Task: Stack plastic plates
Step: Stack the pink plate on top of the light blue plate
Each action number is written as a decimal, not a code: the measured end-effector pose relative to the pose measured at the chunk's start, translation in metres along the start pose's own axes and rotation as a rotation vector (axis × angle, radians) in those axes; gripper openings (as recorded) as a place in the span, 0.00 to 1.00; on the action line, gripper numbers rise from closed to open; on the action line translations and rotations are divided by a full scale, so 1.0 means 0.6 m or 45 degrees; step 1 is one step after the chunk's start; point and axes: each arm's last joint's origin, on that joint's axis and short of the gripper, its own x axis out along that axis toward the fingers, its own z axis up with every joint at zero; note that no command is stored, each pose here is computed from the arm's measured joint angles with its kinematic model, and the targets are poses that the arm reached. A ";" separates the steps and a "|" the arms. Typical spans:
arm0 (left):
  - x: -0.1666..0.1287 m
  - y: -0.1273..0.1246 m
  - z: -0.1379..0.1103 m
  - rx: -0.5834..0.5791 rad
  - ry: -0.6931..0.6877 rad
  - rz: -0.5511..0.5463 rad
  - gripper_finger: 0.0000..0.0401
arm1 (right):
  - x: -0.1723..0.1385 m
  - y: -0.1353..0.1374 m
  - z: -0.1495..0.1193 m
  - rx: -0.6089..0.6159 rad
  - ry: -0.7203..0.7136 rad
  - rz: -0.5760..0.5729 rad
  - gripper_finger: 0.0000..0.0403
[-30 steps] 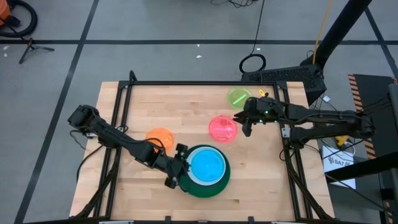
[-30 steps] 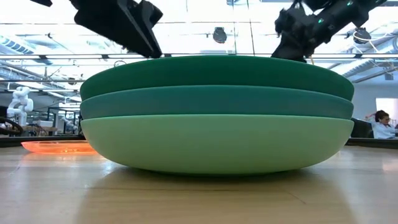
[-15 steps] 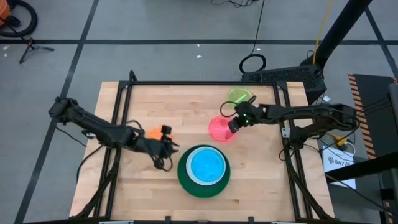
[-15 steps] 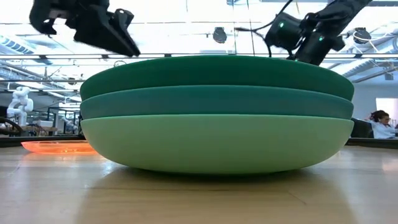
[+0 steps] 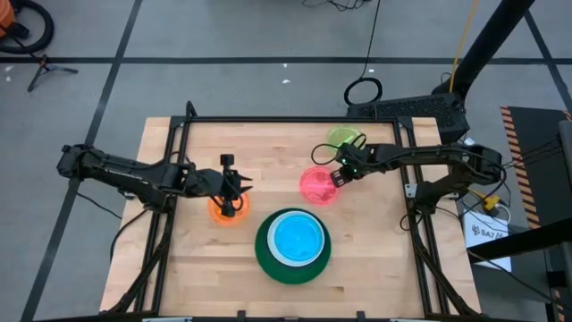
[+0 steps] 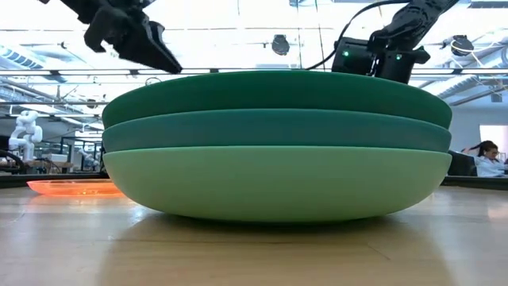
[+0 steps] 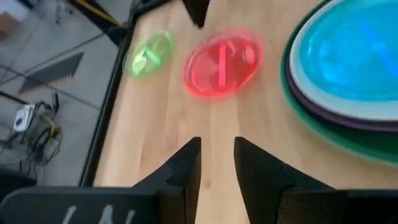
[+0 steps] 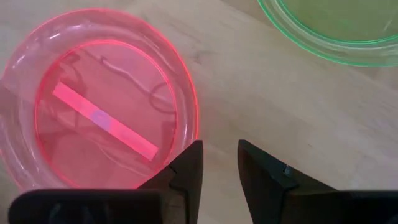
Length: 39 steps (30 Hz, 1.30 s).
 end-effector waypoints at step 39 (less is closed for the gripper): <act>-0.003 0.008 -0.018 -0.001 0.118 -0.003 0.26 | 0.078 0.030 0.018 -0.008 -0.036 0.100 0.11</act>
